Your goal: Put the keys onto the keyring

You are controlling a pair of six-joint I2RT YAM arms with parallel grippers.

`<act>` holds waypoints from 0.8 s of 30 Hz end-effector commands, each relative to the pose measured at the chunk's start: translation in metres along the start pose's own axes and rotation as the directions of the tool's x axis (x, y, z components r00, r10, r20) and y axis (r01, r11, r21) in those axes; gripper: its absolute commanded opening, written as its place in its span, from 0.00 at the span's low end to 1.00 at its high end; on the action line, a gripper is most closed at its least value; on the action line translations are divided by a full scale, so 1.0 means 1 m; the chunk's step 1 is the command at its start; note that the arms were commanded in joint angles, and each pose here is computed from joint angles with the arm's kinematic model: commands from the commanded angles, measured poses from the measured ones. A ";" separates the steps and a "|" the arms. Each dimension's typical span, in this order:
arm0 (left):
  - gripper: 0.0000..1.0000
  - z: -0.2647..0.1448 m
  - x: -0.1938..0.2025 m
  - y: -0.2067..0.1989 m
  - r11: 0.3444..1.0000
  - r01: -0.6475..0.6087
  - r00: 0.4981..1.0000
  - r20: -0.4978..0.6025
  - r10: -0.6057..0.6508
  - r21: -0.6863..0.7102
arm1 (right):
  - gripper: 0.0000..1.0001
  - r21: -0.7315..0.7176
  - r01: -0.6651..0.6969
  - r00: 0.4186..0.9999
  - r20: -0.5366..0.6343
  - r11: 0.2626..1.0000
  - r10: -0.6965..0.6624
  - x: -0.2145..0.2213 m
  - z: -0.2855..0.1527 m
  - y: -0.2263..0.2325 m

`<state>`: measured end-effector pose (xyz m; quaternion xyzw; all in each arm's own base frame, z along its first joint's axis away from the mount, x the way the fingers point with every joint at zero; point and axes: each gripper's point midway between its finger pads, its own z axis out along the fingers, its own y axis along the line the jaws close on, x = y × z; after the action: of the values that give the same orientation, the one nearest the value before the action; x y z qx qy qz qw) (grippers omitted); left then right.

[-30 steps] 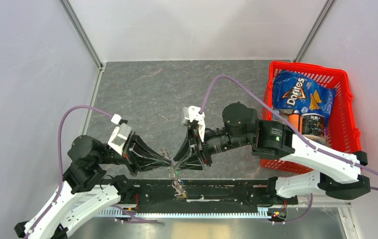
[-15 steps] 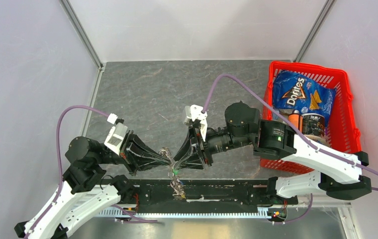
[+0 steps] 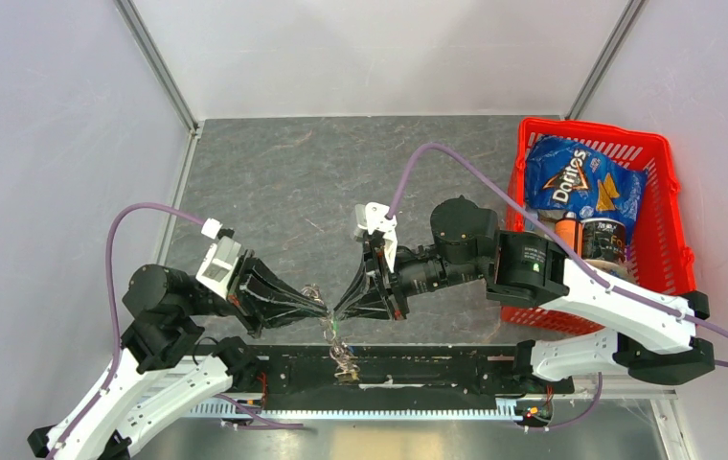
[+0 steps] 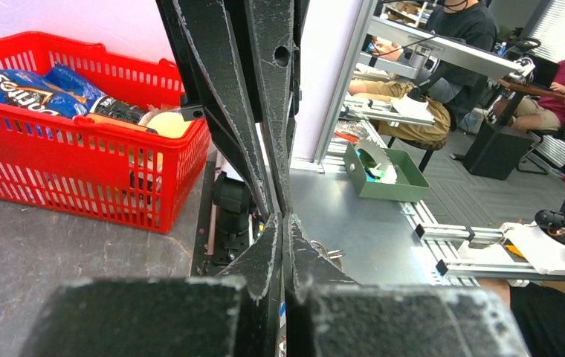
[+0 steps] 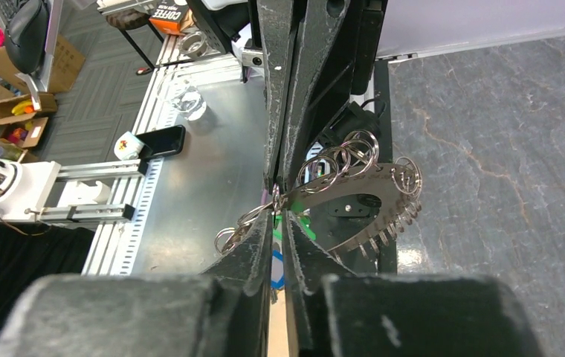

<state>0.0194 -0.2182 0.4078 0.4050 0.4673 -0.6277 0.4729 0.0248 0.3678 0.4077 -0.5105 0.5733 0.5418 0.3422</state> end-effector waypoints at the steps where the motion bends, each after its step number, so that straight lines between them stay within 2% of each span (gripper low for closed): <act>1: 0.02 0.001 -0.024 -0.008 0.999 -0.042 0.996 0.075 0.041 0.009 | 0.09 -0.009 0.017 1.000 0.016 1.000 -0.017 -0.004 -0.001 0.002; 5: 0.02 0.001 -0.026 -0.008 0.999 -0.045 0.996 0.082 0.044 0.008 | 0.08 -0.012 0.013 1.000 0.009 1.000 -0.013 -0.003 0.001 0.002; 9: 0.02 0.001 -0.027 -0.009 0.999 -0.047 0.995 0.088 0.046 0.009 | 0.00 -0.014 0.015 1.000 0.007 1.000 -0.015 -0.003 0.002 0.002; 24: 0.02 -0.002 -0.034 -0.006 0.997 -0.067 0.990 0.125 0.071 -0.035 | 0.00 -0.038 0.013 1.000 -0.013 0.999 -0.014 0.010 0.007 0.005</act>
<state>0.0203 -0.2153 0.4140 0.3931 0.4638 -0.6281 0.4856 0.0217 0.3713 0.4034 -0.5153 0.5687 0.5454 0.3370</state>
